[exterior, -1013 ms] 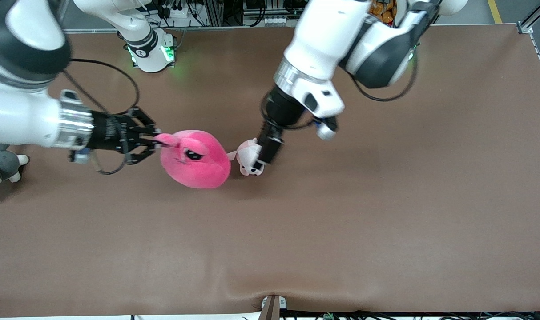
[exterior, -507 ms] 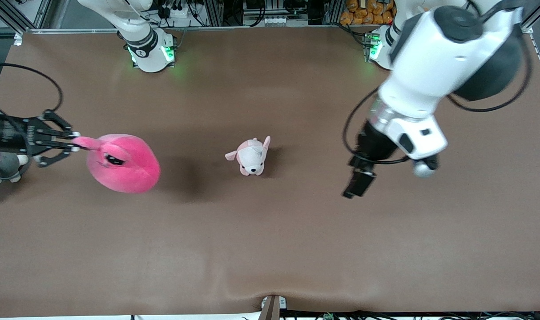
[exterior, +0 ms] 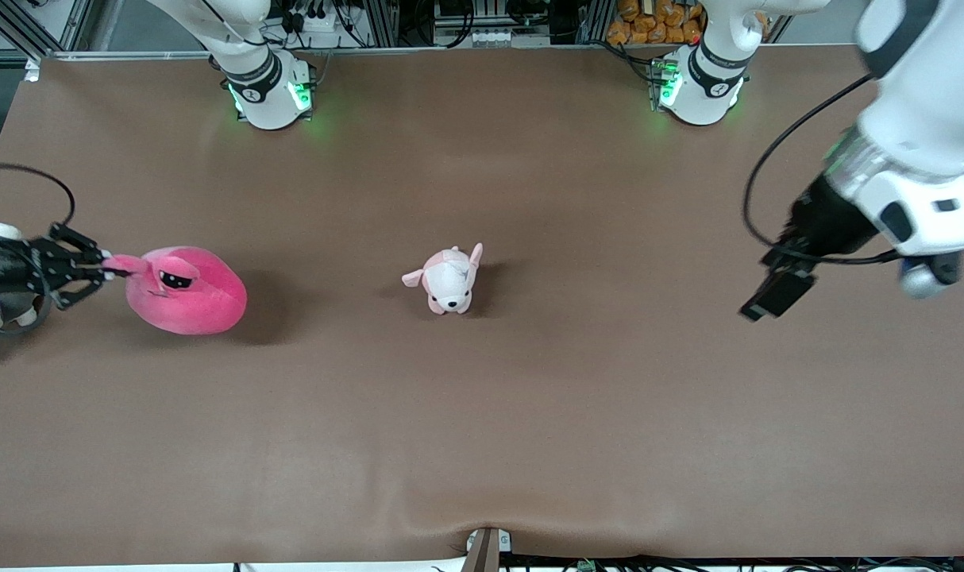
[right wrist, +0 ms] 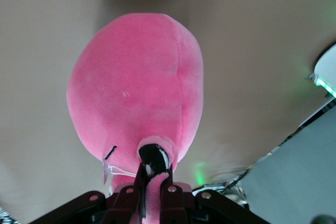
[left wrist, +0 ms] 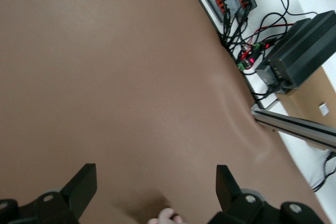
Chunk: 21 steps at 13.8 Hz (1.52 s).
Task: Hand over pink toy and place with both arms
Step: 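Carry the pink plush with the right gripper while the left gripper withdraws, then lower the pink plush onto the table and open the right gripper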
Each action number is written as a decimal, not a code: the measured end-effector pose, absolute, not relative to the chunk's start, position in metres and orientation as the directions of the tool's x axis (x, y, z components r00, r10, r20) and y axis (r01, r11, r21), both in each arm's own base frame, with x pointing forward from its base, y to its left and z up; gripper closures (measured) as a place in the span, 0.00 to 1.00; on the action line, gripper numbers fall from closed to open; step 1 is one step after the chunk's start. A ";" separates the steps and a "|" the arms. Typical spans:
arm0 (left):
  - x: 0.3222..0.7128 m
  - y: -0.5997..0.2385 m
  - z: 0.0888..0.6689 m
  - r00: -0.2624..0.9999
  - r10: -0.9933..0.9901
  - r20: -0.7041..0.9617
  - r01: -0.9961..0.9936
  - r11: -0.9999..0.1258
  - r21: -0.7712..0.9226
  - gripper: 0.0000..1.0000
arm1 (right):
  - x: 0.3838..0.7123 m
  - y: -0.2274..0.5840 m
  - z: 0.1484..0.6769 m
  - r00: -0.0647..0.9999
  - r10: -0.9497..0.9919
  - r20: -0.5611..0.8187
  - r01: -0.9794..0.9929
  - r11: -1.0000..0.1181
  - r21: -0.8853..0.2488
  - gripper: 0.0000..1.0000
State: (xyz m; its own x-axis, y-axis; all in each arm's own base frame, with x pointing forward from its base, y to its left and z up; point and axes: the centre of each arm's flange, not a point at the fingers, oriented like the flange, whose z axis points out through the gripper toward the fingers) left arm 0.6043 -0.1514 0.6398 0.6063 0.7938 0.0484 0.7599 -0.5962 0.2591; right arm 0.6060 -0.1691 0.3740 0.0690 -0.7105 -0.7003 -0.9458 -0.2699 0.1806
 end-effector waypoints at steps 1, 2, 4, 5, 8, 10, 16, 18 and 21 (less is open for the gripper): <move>0.599 -0.136 0.644 0.631 0.774 0.047 0.743 -0.621 0.250 0.00 | 0.606 -0.176 0.344 0.067 -0.692 -0.719 -0.939 -0.287 0.189 0.88; 0.594 -0.120 0.649 0.659 0.751 0.046 0.722 -0.648 0.243 0.00 | 0.605 -0.181 0.319 0.069 -0.675 -0.734 -0.933 -0.305 0.193 0.88; 0.579 -0.094 0.655 0.732 0.680 0.054 0.656 -0.723 0.214 0.00 | 0.603 -0.183 0.286 0.098 -0.648 -0.756 -0.916 -0.356 0.186 0.88; 0.571 -0.083 0.655 0.771 0.634 0.057 0.615 -0.765 0.192 0.00 | 0.601 -0.185 0.275 0.122 -0.638 -0.760 -0.904 -0.387 0.180 0.88; 0.552 -0.047 0.648 0.897 0.442 0.029 0.436 -0.892 0.118 0.00 | 0.600 -0.185 0.269 0.180 -0.641 -0.746 -0.873 -0.454 0.179 0.81; 0.547 -0.029 0.643 0.955 0.297 0.004 0.296 -0.951 0.094 0.00 | 0.609 -0.175 0.281 0.236 -0.665 -0.709 -0.841 -0.506 0.194 0.63; 0.539 -0.018 0.634 0.995 -0.085 -0.048 -0.086 -0.996 -0.029 0.00 | 0.638 -0.137 0.379 0.371 -0.632 -0.680 -0.772 -0.617 0.152 0.00; 0.535 -0.022 0.631 0.990 -0.118 -0.083 -0.121 -0.992 -0.035 0.00 | 0.652 -0.114 0.408 0.441 -0.630 -0.639 -0.757 -0.644 0.113 0.00; 0.533 -0.031 0.630 0.986 -0.137 -0.098 -0.142 -0.989 -0.042 0.00 | 0.676 -0.062 0.469 0.623 -0.633 -0.460 -0.682 -0.727 0.076 0.00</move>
